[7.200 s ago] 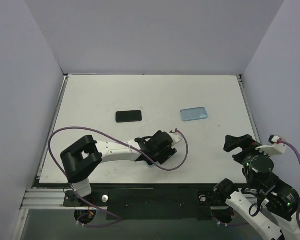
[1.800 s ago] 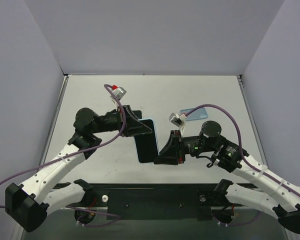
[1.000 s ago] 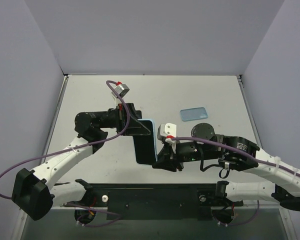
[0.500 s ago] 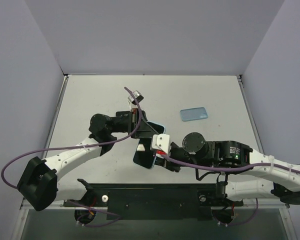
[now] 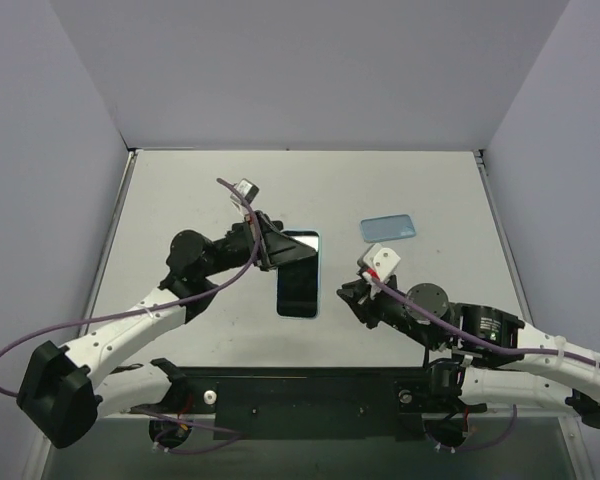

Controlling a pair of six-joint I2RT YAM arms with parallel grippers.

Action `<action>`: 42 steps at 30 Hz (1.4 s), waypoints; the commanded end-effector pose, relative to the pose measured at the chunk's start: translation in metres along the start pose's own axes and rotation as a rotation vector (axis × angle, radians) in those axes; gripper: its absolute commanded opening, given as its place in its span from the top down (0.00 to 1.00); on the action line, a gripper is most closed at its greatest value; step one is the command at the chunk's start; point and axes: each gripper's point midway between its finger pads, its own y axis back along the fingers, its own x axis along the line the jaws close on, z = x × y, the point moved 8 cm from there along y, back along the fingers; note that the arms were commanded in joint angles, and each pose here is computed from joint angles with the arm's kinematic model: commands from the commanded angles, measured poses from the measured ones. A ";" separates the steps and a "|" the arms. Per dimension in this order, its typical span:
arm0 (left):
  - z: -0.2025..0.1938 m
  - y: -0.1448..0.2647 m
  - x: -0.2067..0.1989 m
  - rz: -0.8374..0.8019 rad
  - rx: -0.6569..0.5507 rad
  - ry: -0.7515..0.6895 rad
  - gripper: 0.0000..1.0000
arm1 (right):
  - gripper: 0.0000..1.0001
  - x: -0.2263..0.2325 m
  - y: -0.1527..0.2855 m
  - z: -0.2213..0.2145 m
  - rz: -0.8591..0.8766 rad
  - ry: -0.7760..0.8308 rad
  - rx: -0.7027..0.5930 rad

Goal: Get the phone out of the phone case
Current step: Remove the phone case from the phone.

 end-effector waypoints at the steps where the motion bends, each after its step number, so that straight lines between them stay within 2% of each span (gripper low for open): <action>1: 0.027 0.008 -0.026 0.071 -0.339 -0.257 1.00 | 0.81 0.006 0.007 -0.004 0.038 -0.361 -0.144; 2: 0.028 0.012 -0.027 0.073 -0.383 -0.264 1.00 | 0.72 0.010 0.004 -0.015 0.058 -0.424 -0.138; 3: 0.032 0.016 -0.022 0.088 -0.457 -0.248 1.00 | 0.68 0.017 0.007 -0.003 0.141 -0.515 -0.220; 4: 0.033 0.018 -0.026 0.067 -0.490 -0.250 1.00 | 0.57 0.024 0.003 -0.007 0.188 -0.552 -0.235; 6: 0.036 0.023 -0.023 0.024 -0.571 -0.209 1.00 | 0.47 0.036 0.002 0.002 0.311 -0.642 -0.327; 7: 0.037 0.027 -0.024 -0.021 -0.615 -0.177 1.00 | 0.45 0.041 0.004 0.016 0.387 -0.696 -0.391; 9: 0.038 0.031 -0.021 -0.082 -0.663 -0.132 1.00 | 0.41 0.049 0.002 0.028 0.464 -0.734 -0.437; 13: 0.039 0.037 -0.022 -0.186 -0.716 -0.088 1.00 | 0.38 0.047 -0.012 0.045 0.449 -0.790 -0.472; 20: 0.036 0.040 -0.033 -0.286 -0.750 -0.085 1.00 | 0.40 0.038 -0.031 0.039 0.384 -0.886 -0.457; 27: 0.035 0.035 -0.036 -0.291 -0.746 -0.098 1.00 | 0.40 0.039 -0.036 0.042 0.397 -0.888 -0.463; 30: 0.034 0.031 -0.037 -0.316 -0.731 -0.079 1.00 | 0.47 0.041 -0.040 0.046 0.411 -0.876 -0.455; 32: 0.033 0.029 -0.037 -0.332 -0.728 -0.068 1.00 | 0.57 0.042 -0.043 0.045 0.420 -0.875 -0.448; 38: 0.030 0.027 -0.036 -0.339 -0.725 -0.053 1.00 | 0.72 0.041 -0.046 0.041 0.413 -0.870 -0.453; 42: 0.031 0.025 -0.040 -0.349 -0.712 -0.057 1.00 | 0.73 0.036 -0.046 0.040 0.392 -0.876 -0.465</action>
